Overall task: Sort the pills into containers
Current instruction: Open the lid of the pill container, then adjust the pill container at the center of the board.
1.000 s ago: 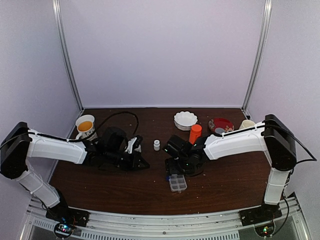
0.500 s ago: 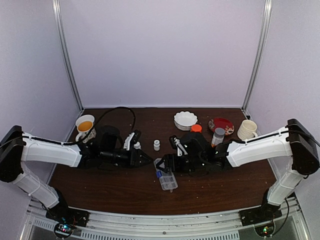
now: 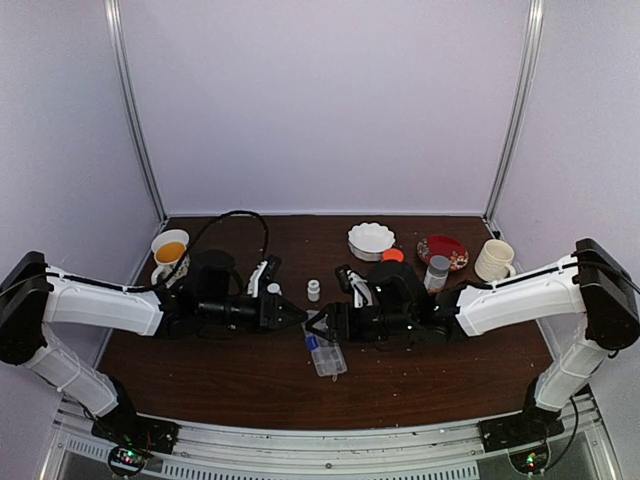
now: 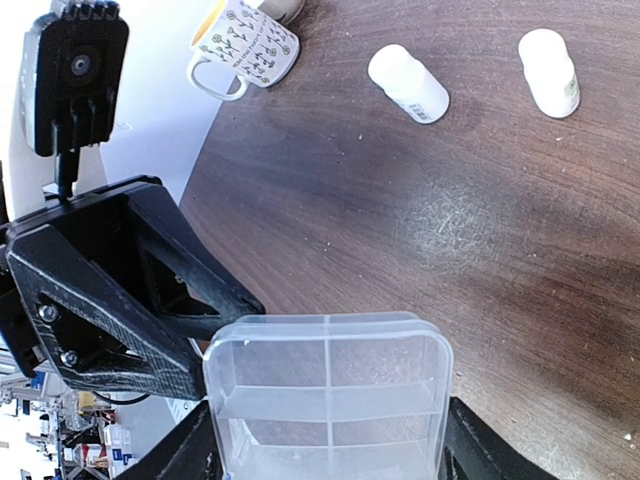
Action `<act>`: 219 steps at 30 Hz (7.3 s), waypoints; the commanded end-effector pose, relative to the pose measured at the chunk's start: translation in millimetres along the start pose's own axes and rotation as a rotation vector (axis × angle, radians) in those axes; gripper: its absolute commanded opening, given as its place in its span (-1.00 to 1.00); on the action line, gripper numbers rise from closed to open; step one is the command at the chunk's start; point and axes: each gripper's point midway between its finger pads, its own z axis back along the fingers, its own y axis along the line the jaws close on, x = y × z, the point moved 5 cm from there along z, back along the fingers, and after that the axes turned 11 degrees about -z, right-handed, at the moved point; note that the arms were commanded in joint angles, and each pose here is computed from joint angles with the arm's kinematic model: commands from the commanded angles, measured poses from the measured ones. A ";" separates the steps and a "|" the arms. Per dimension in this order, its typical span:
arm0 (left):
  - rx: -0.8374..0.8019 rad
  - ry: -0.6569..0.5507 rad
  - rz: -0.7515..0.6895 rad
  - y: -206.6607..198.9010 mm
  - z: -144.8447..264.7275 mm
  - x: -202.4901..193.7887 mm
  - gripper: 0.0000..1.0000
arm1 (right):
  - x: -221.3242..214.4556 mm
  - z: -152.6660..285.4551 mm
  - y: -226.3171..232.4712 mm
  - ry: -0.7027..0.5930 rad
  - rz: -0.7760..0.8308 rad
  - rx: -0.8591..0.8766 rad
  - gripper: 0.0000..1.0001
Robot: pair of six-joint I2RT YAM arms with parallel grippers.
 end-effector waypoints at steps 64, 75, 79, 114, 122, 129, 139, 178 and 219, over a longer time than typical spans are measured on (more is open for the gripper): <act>0.080 0.036 0.000 22.8 0.7 -17.0 -0.55 | 15.4 44.0 50.1 -0.083 -0.036 0.276 0.42; 0.179 0.031 -0.005 37.0 5.3 -22.4 -0.39 | 9.8 9.4 -9.7 -0.052 -0.109 0.002 0.43; 0.073 -0.016 -0.016 22.6 4.2 -14.7 -0.16 | 7.8 2.2 -15.5 -0.040 -0.121 -0.014 0.43; 0.106 0.103 0.004 36.1 -20.2 -20.5 -0.64 | 0.9 9.0 -47.5 -0.031 -0.070 -0.227 0.54; 0.146 0.097 0.008 38.4 -15.7 -19.6 -0.64 | 2.4 27.3 -69.4 -0.048 -0.013 -0.439 0.46; 0.173 0.103 0.013 43.0 -15.3 -21.6 -0.64 | 0.9 41.1 -86.7 -0.070 -0.008 -0.564 0.27; 0.195 0.128 0.010 53.5 -22.7 -28.4 -0.62 | 0.2 25.6 -105.0 -0.065 0.015 -0.628 0.11; 0.444 0.242 -0.003 89.4 -21.0 -49.3 -0.31 | 6.2 -4.1 -102.1 0.012 0.079 -0.680 -0.22; 0.286 0.169 -0.185 -15.8 0.9 6.3 -0.60 | 7.7 36.8 -5.0 -0.096 0.220 -0.453 -0.55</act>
